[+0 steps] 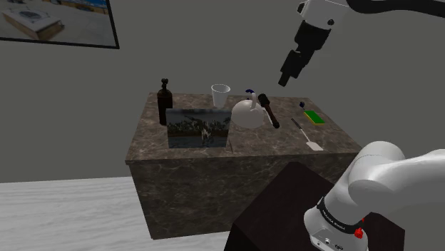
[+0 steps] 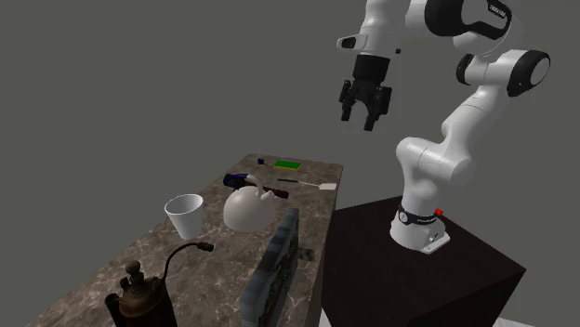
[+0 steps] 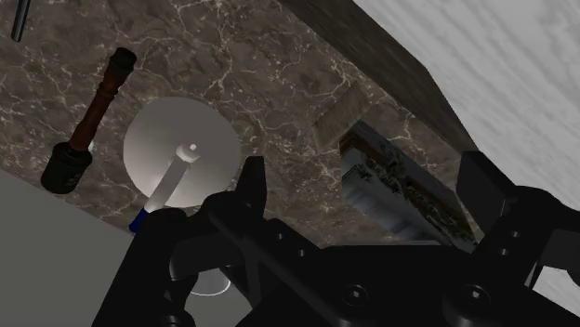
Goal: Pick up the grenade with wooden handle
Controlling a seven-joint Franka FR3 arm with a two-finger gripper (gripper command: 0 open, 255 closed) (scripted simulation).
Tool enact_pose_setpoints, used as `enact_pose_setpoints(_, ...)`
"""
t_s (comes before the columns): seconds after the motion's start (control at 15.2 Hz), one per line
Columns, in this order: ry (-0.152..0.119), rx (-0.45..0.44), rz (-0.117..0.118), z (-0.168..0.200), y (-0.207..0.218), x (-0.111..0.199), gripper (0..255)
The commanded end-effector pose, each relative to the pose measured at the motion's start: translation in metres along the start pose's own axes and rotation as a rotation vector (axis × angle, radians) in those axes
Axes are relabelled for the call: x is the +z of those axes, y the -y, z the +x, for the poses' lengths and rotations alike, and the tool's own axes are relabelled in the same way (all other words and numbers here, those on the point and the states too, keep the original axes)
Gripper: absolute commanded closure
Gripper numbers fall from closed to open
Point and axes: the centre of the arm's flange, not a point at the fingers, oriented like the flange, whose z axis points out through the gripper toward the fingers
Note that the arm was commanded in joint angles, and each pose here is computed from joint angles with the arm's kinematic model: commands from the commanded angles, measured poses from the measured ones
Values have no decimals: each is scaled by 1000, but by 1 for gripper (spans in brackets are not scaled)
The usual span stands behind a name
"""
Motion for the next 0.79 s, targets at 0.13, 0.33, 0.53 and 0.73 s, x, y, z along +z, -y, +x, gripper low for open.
enact_pose_setpoints(0.13, 6, 32, -5, 14, -14, 17, 0)
enact_pose_setpoints(0.33, 16, 81, -13, 34, -37, 43, 0)
enact_pose_setpoints(0.53, 26, 129, -20, 53, -61, 69, 0)
enact_pose_setpoints(0.73, 35, 178, -28, 70, -86, 95, 0)
